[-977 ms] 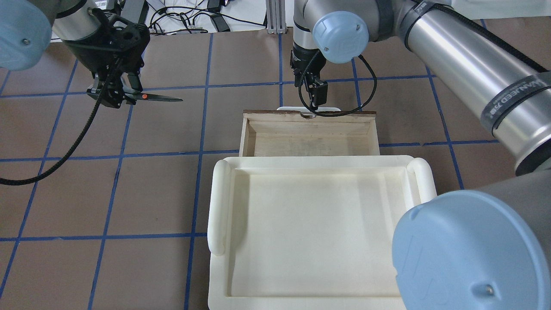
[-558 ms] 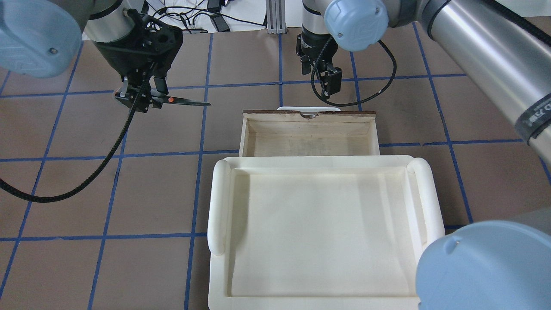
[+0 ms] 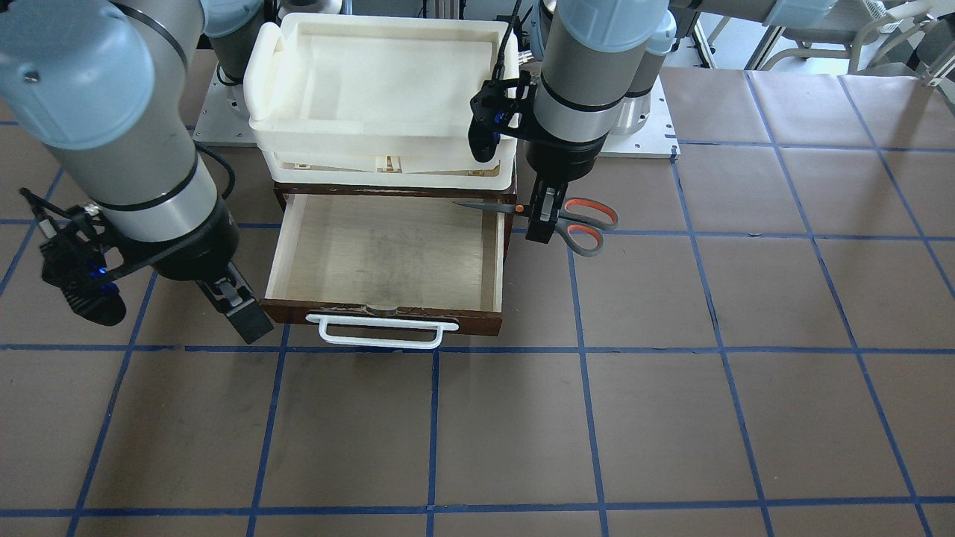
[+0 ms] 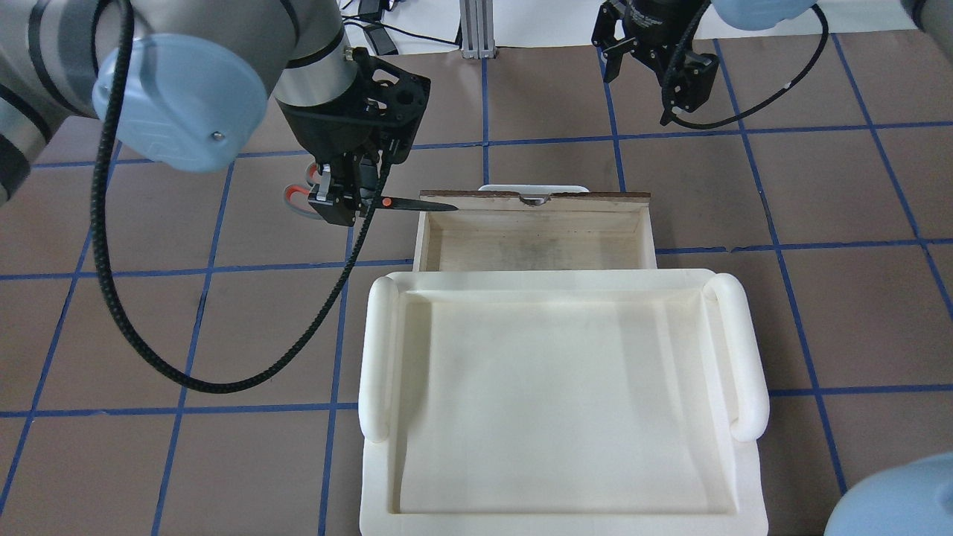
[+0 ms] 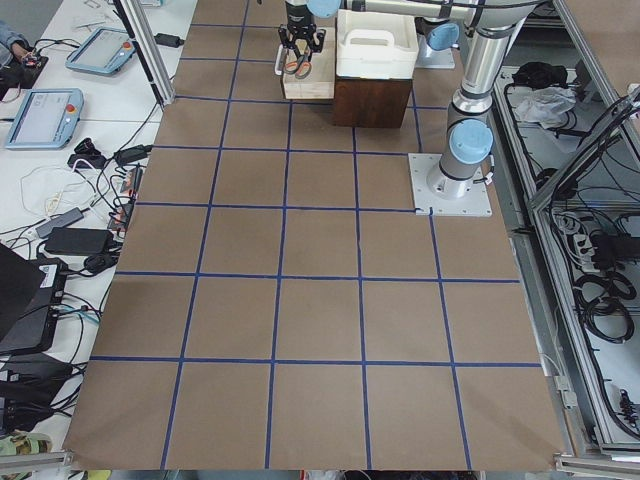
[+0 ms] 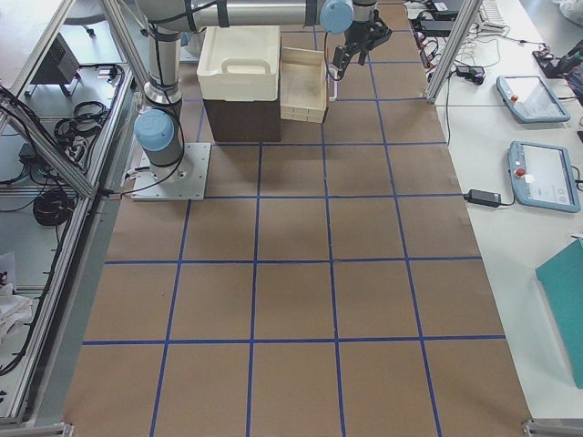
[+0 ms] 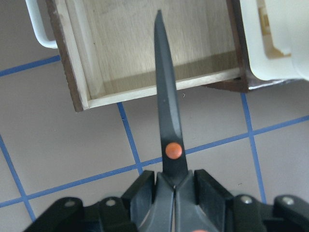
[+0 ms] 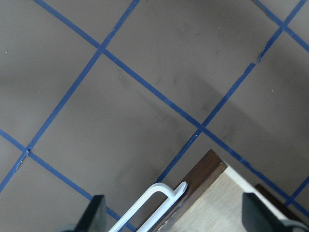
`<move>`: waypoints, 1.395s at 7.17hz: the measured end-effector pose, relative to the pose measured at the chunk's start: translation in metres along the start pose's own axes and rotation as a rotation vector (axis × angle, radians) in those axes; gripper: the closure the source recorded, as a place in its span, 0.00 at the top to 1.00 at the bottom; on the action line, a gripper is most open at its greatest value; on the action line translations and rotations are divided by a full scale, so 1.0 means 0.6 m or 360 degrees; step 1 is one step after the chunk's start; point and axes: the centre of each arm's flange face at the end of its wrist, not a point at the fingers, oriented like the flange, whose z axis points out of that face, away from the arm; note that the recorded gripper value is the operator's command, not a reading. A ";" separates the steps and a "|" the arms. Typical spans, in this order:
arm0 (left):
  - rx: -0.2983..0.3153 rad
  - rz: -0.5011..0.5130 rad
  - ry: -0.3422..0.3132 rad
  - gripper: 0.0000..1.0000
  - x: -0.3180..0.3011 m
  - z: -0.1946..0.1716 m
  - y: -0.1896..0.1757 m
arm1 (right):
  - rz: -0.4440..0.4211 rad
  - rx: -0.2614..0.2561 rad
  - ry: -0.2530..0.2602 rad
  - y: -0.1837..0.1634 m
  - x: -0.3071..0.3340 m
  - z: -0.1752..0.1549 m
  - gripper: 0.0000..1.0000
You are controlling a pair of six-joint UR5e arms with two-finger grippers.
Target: Place scissors in drawer with both arms
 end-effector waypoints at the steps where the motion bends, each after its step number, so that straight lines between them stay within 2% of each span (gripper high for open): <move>1: 0.0000 -0.0035 0.0015 0.00 -0.007 0.017 -0.024 | -0.0136 0.0042 0.0030 -0.020 0.031 -0.015 1.00; 3: 0.0017 -0.0153 0.0001 0.00 -0.029 0.049 -0.062 | -0.0466 0.0123 0.0143 -0.035 0.079 -0.043 1.00; 4: 0.0053 -0.0193 -0.0020 0.00 -0.045 0.069 -0.083 | -0.0629 0.0146 0.0172 -0.035 0.093 -0.058 1.00; 5: 0.0078 -0.0219 -0.0024 0.00 -0.057 0.092 -0.109 | -0.0724 0.0156 0.0176 -0.031 0.099 -0.069 1.00; 6: 0.0085 -0.0236 -0.0018 0.00 -0.060 0.111 -0.138 | -0.0812 0.0145 0.0141 -0.020 0.103 -0.078 1.00; 7: 0.0084 -0.0250 -0.0014 0.00 -0.059 0.126 -0.166 | -0.0923 0.0105 0.0065 -0.004 0.106 -0.085 1.00; 10: 0.0082 -0.0282 -0.0014 0.00 -0.062 0.155 -0.207 | -0.1141 0.0037 -0.0089 0.034 0.118 -0.102 1.00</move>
